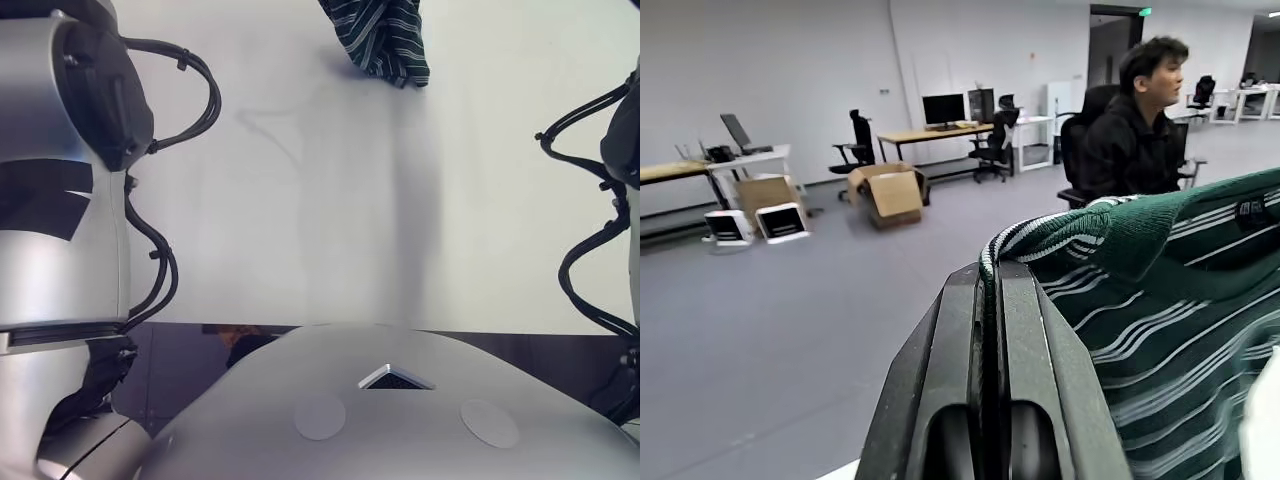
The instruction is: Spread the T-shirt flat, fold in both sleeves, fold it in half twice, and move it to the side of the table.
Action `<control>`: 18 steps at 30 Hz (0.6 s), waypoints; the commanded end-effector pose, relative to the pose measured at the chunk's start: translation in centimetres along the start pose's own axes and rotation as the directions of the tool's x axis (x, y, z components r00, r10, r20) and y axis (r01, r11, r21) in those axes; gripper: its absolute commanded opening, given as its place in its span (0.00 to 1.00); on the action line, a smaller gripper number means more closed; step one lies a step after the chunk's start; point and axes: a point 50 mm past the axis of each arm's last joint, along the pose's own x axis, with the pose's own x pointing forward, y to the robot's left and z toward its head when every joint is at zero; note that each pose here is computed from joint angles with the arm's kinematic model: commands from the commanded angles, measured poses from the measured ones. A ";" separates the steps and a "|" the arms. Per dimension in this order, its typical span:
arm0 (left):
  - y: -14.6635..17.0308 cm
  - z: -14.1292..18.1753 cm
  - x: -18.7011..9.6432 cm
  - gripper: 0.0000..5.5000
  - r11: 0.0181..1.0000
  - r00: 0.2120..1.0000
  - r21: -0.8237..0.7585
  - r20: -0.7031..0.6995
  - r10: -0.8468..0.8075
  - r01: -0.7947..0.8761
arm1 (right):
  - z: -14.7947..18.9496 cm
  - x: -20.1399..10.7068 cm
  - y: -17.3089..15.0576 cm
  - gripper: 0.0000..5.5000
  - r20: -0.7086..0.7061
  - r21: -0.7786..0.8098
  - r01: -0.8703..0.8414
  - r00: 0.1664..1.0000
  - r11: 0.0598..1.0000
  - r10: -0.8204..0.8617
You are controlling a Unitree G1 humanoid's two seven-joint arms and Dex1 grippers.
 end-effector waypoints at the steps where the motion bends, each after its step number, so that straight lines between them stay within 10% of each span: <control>1: 0.1 3.8 0.2 0.00 0.992 0.995 0.100 0.065 0.073 -0.079 | 3.8 0.3 -1.6 0.00 0.045 -0.062 0.139 0.990 0.988 -0.137; 13: 0.9 9.9 -1.4 0.00 0.977 0.979 0.203 0.201 0.021 -0.062 | 7.3 -1.3 -3.7 0.00 0.080 -0.239 0.129 0.990 0.962 -0.113; 16: 1.0 9.9 -3.3 0.00 0.920 0.932 0.219 0.091 -0.351 0.325 | 6.9 -3.4 -4.1 0.00 -0.006 -0.293 -0.186 0.981 0.938 0.192; 18: 1.9 8.9 -6.4 0.00 0.747 0.767 0.175 -0.105 -0.633 0.641 | 7.0 -5.8 -4.1 0.00 -0.094 -0.259 -0.477 0.878 0.840 0.470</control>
